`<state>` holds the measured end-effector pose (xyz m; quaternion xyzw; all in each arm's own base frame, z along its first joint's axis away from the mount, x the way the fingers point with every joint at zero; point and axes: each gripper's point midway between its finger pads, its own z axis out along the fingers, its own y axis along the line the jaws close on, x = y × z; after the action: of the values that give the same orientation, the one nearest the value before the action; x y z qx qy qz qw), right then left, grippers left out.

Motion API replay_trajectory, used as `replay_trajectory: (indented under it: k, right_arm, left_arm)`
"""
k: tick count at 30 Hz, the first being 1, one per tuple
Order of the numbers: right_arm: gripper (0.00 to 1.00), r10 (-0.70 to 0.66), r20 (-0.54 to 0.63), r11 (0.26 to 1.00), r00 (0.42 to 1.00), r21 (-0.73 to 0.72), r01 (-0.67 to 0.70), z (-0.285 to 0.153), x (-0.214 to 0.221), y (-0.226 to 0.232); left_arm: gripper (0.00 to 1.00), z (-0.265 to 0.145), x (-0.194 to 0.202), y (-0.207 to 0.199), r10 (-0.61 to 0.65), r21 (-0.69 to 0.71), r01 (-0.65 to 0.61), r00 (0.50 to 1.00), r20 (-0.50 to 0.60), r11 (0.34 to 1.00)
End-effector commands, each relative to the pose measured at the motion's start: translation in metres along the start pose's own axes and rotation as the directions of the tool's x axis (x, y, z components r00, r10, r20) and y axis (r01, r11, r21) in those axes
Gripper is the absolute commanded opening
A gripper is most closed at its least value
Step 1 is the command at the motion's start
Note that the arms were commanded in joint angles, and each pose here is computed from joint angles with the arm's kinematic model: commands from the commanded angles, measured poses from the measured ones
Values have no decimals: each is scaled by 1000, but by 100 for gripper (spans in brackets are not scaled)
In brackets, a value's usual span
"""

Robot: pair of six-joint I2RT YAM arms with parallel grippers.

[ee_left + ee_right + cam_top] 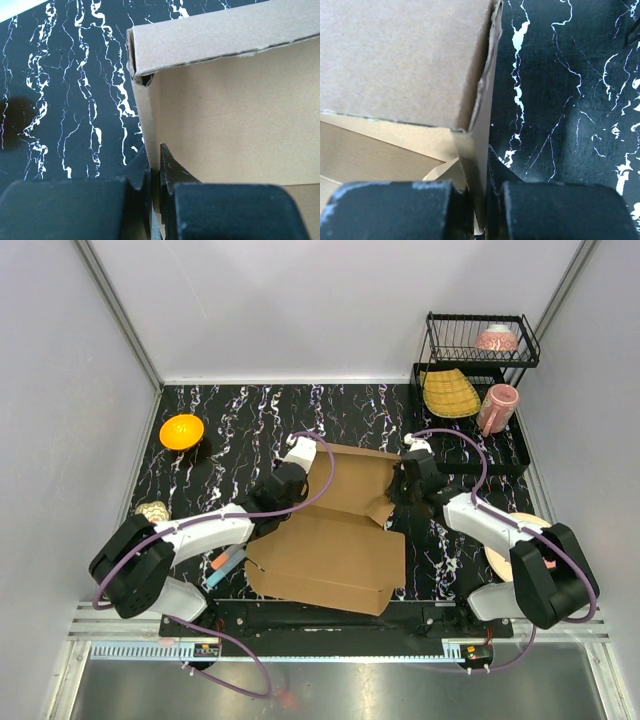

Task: Fold the paper box

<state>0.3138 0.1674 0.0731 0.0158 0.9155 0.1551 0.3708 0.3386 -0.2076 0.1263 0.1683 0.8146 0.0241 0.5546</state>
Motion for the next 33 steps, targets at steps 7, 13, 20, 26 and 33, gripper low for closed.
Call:
replay_trajectory:
  k: [7, 13, 20, 26, 33]
  right_arm:
    - [45, -54, -173, 992, 984, -123, 33, -16, 45, 29]
    - [35, -108, -206, 983, 973, -166, 74, -23, 54, 39]
    - [0, -157, -202, 988, 967, -33, 154, -21, 53, 29]
    - [5, -157, -175, 987, 972, -2, 159, -31, 40, 29]
    - [62, -87, -218, 975, 972, -219, 39, -50, 53, 68]
  left_arm:
    - [0, -11, -34, -21, -46, 105, 35, 994, 104, 994]
    - [0, -12, -37, -21, -58, 107, 46, 992, 111, 993]
    - [0, -15, -40, -21, -83, 114, 70, 990, 112, 991]
    - [0, -21, -45, -19, -104, 114, 89, 987, 126, 989]
    - [0, -22, -43, -14, -107, 78, 99, 988, 110, 992]
